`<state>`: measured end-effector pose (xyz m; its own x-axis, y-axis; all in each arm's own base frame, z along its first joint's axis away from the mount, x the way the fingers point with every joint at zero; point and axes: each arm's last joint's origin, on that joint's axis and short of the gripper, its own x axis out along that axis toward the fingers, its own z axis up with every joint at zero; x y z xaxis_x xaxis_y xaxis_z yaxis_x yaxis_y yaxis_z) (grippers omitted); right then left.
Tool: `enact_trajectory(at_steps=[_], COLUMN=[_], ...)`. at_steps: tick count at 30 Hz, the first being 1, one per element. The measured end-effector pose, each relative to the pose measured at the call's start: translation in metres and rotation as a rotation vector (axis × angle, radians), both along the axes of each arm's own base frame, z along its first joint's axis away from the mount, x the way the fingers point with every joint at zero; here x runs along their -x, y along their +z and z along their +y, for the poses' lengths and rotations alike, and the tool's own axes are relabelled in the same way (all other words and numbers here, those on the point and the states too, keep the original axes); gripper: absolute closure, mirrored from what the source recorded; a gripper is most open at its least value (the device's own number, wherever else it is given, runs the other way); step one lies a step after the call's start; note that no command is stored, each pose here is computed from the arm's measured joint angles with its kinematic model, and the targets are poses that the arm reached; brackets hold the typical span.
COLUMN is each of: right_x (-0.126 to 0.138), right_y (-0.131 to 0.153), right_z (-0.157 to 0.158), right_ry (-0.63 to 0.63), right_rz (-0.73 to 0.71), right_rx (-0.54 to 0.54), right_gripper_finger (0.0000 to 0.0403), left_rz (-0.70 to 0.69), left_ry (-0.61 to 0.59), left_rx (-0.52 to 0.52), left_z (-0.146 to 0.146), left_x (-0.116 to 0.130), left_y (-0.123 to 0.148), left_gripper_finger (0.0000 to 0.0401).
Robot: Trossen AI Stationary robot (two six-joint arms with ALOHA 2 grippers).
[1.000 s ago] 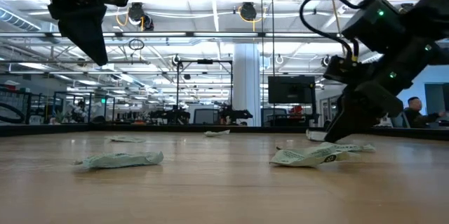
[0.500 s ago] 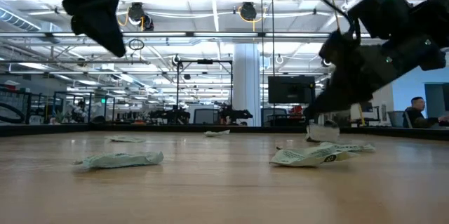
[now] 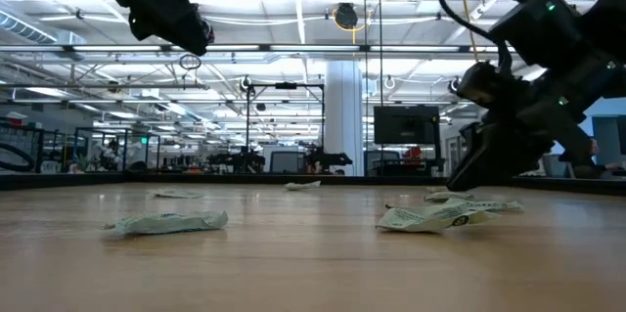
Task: Pick and place Stevia / Truvia into bins
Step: Put the stevia packet into the transparent bin
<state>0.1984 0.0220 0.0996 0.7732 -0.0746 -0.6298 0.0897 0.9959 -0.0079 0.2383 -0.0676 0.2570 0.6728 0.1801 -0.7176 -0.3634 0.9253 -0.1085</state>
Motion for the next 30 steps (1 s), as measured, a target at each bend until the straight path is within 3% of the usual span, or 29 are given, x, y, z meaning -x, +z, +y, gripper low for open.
enact_trajectory(at_steps=[7,12,15,20,30], right_x=[0.0,0.001,0.002,0.003,-0.001], right_y=[0.001,0.001,0.001,0.0,-0.016], right_z=[0.002,0.01,0.017,0.022,0.022], right_ry=[-0.023,-0.042,-0.036,-0.077,-0.134], right_rz=[-0.012,-0.016,-0.017,-0.032,-0.006], right_rx=[-0.045,-0.117,-0.146,-0.083,-0.11], right_gripper_finger=[0.0232,0.0204,0.02,0.0201,0.023], left_rz=[0.001,0.001,0.001,0.006,0.003], left_ry=[0.0,0.003,0.002,-0.017,-0.012], left_rx=[0.002,0.006,0.005,-0.016,-0.012], left_z=[0.0,0.0,0.0,0.0,0.0], left_x=[0.0,0.0,0.0,0.0,0.0], left_y=[0.0,0.0,0.0,0.0,0.0], left_gripper_finger=[0.0313,0.0313,0.0313,0.0313,0.0313])
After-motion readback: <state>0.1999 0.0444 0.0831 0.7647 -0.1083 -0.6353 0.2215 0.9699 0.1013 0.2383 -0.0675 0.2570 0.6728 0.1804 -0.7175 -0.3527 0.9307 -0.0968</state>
